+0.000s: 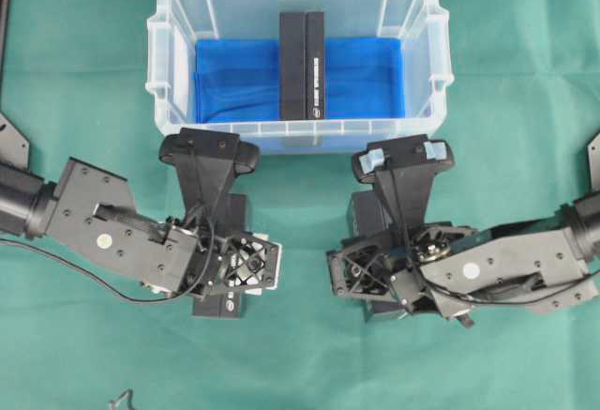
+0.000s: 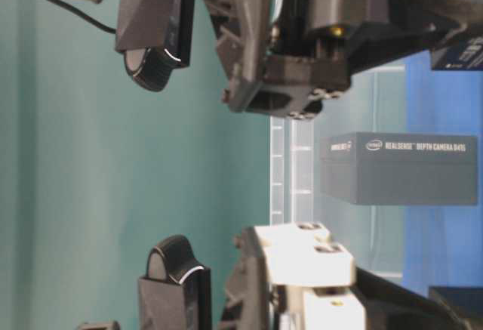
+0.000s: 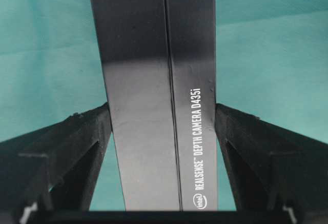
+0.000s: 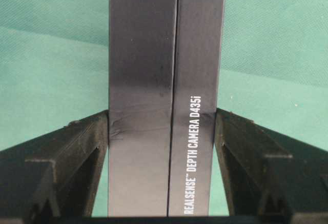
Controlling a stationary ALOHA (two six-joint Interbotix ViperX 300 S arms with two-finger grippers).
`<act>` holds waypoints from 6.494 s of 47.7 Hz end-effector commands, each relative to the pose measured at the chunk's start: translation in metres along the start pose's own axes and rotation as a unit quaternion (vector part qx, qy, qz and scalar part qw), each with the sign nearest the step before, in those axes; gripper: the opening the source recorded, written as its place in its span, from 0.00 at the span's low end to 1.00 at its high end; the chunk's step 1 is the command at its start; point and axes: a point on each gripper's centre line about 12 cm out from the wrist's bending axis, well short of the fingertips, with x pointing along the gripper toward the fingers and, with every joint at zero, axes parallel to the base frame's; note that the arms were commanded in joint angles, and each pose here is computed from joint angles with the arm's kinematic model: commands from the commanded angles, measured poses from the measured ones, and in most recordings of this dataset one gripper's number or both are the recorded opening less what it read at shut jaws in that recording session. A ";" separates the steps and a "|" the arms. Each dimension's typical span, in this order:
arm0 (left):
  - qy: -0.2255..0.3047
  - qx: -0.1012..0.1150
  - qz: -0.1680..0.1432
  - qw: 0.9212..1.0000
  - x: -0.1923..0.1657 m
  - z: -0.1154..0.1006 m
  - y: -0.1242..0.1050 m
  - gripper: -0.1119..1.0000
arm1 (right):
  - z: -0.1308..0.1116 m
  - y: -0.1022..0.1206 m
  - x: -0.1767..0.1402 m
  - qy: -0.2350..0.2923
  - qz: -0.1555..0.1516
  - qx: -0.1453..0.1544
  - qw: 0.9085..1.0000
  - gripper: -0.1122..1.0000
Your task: Take the box out of the case with both arms.
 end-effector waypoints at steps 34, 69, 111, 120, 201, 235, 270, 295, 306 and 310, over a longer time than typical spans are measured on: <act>0.055 -0.011 -0.073 0.996 -0.007 -0.008 0.010 0.80 | -0.001 0.004 -0.013 0.006 0.022 -0.003 1.000 0.92; 0.053 -0.006 -0.071 0.996 -0.038 -0.006 0.001 0.88 | 0.012 0.006 -0.063 0.002 0.037 0.010 0.999 0.92; 0.026 0.009 -0.082 0.996 -0.179 0.029 0.003 0.88 | 0.045 -0.004 -0.176 -0.017 0.022 -0.022 0.999 0.90; 0.026 0.012 -0.081 0.996 -0.179 0.027 0.003 0.88 | 0.044 -0.004 -0.176 -0.016 0.022 -0.022 0.999 0.90; 0.032 -0.027 -0.040 0.998 -0.177 0.027 0.142 0.88 | 0.072 -0.128 -0.176 0.007 -0.037 -0.011 0.999 0.88; -0.005 -0.038 -0.018 0.999 -0.173 0.128 0.145 0.88 | 0.180 -0.144 -0.157 -0.016 -0.043 -0.001 0.999 0.86; -0.016 -0.033 -0.005 0.999 -0.169 0.168 0.151 0.88 | 0.230 -0.147 -0.144 -0.019 -0.040 0.002 0.999 0.86; -0.015 -0.035 -0.005 0.999 -0.168 0.167 0.151 0.88 | 0.229 -0.147 -0.144 -0.016 -0.039 0.002 0.999 0.86; -0.015 -0.035 -0.003 0.999 -0.167 0.167 0.151 0.88 | 0.229 -0.147 -0.144 -0.016 -0.039 0.003 0.999 0.86; -0.015 -0.035 -0.003 0.999 -0.167 0.167 0.151 0.88 | 0.229 -0.147 -0.144 -0.016 -0.039 0.003 0.999 0.86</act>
